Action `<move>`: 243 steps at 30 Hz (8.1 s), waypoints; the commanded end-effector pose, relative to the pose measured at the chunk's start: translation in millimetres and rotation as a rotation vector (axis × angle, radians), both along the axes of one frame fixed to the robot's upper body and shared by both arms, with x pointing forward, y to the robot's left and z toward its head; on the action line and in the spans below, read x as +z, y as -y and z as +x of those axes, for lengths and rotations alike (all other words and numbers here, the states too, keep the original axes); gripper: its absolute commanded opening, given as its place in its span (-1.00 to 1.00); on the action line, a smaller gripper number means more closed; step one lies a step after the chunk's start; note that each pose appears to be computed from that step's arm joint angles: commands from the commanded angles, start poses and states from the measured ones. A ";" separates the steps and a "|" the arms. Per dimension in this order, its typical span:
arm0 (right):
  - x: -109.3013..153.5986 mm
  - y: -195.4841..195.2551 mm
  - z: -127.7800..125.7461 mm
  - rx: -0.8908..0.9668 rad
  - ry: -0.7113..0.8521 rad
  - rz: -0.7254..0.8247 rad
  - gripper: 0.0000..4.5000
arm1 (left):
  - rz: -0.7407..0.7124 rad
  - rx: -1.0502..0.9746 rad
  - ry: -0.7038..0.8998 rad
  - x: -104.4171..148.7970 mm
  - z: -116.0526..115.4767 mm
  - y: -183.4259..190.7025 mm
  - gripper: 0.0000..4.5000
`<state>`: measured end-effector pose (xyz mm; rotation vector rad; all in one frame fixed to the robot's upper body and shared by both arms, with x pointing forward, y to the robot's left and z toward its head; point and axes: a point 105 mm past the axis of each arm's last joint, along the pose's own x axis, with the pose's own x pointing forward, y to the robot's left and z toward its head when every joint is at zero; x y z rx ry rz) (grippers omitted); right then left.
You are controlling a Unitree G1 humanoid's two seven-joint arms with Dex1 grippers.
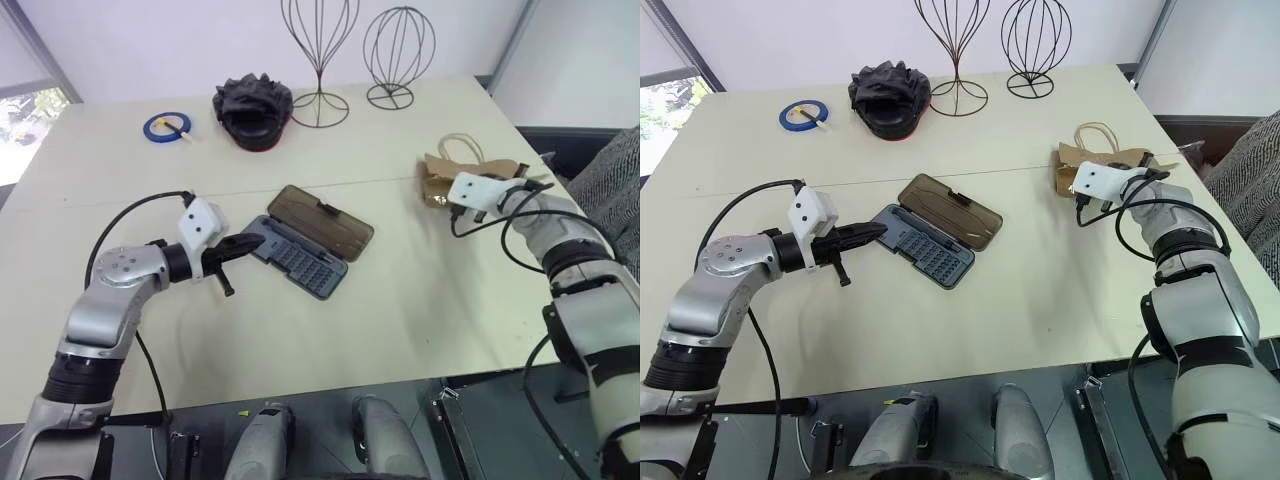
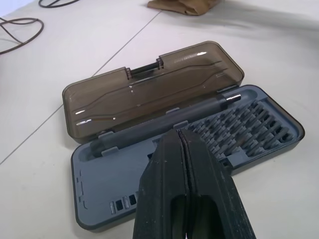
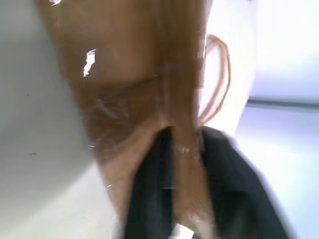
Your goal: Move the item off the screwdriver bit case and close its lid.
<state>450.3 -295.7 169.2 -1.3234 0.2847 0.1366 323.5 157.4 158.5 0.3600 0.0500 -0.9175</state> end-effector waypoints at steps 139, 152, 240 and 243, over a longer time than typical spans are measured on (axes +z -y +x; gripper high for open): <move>-50.3 -240.9 -49.0 0.347 -0.601 0.926 -0.03 | -0.035 0.067 0.085 33.9 -1.9 -15.2 -1.00; -58.1 -243.8 -59.4 0.454 -0.592 0.773 -0.99 | -0.038 0.083 0.102 37.7 2.1 -19.0 -1.00; -10.5 -240.2 -50.8 0.770 -0.368 0.563 0.98 | 0.017 -0.005 -0.269 -32.8 -102.8 -24.2 -1.00; -10.2 -243.9 -51.7 0.780 -0.375 0.552 0.98 | 0.045 -0.006 -0.285 -44.2 -105.4 -26.7 -1.00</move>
